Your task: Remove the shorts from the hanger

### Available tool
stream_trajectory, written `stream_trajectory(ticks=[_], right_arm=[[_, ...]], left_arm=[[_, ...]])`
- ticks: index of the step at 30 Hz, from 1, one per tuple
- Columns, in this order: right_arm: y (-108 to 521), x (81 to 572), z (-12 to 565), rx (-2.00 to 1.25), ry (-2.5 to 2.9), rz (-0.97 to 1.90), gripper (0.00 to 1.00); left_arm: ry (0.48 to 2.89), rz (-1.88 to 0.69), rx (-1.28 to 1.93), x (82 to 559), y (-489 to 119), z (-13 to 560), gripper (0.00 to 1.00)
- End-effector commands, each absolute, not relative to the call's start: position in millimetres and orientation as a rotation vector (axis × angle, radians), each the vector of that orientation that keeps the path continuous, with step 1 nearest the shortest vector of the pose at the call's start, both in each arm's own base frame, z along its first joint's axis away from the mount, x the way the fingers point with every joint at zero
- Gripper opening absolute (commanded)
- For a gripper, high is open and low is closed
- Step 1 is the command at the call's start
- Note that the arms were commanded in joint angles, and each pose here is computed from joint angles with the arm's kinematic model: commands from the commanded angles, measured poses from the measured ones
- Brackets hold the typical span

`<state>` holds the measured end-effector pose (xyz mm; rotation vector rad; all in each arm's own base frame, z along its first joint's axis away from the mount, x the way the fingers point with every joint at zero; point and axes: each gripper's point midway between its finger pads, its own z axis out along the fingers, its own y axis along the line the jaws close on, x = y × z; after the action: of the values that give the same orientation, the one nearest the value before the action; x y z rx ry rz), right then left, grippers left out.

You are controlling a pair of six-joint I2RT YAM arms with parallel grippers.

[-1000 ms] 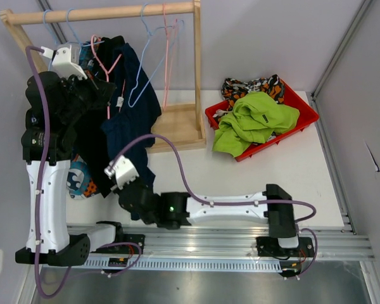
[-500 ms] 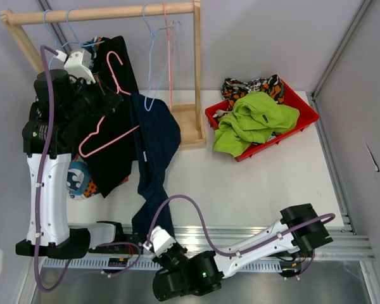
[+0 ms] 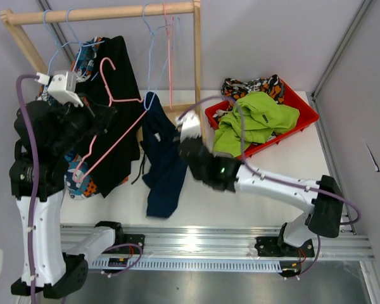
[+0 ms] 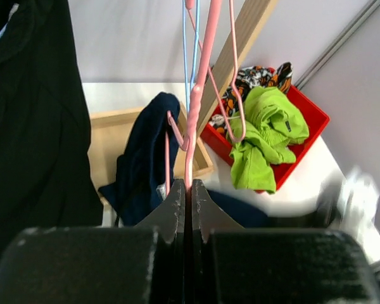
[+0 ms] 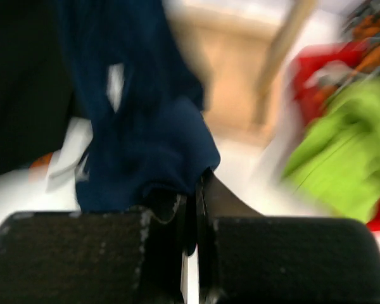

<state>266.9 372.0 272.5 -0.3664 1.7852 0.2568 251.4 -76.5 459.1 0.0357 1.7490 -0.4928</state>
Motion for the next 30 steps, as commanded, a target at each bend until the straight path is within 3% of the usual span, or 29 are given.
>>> stream_trajectory(ticks=[1, 6, 7, 11, 18, 23, 24, 27, 29, 30], right_arm=[[335.7, 315.7, 394.0, -0.260, 1.584, 0.300, 0.00], [230.9, 417.3, 470.0, -0.048, 1.500, 0.157, 0.00], [210.2, 424.3, 502.0, 0.002, 1.456, 0.151, 0.00], [141.2, 468.4, 531.8, 0.122, 1.415, 0.054, 0.00], [44.7, 529.7, 467.3, 0.322, 1.507, -0.017, 0.00], [39.7, 545.0, 346.3, 0.306, 1.696, 0.052, 0.00], [47.3, 544.0, 331.7, 0.300, 1.733, 0.095, 0.20], [56.1, 527.2, 283.2, 0.355, 1.822, 0.159, 0.98], [65.5, 508.0, 287.5, 0.367, 1.791, 0.215, 0.99], [69.1, 492.5, 258.5, 0.370, 1.843, 0.221, 0.99]], left_arm=[[1.726, -0.425, 0.018, 239.1, -64.7, 461.3, 0.00], [1.708, -0.391, -0.007, 232.2, -57.8, 452.9, 0.00], [1.708, -0.376, -0.013, 233.1, -55.3, 451.7, 0.00], [1.726, -0.314, -0.045, 241.2, -45.0, 442.5, 0.00], [1.736, -0.262, -0.091, 258.3, -35.6, 443.4, 0.00], [1.705, -0.233, -0.125, 273.6, -29.5, 451.6, 0.00], [1.694, -0.223, -0.128, 279.2, -28.0, 460.3, 0.00], [1.671, -0.211, -0.120, 296.0, -27.4, 480.8, 0.00], [1.633, -0.220, -0.106, 301.0, -29.4, 499.4, 0.00], [1.629, -0.226, -0.100, 305.5, -31.0, 503.0, 0.00]])
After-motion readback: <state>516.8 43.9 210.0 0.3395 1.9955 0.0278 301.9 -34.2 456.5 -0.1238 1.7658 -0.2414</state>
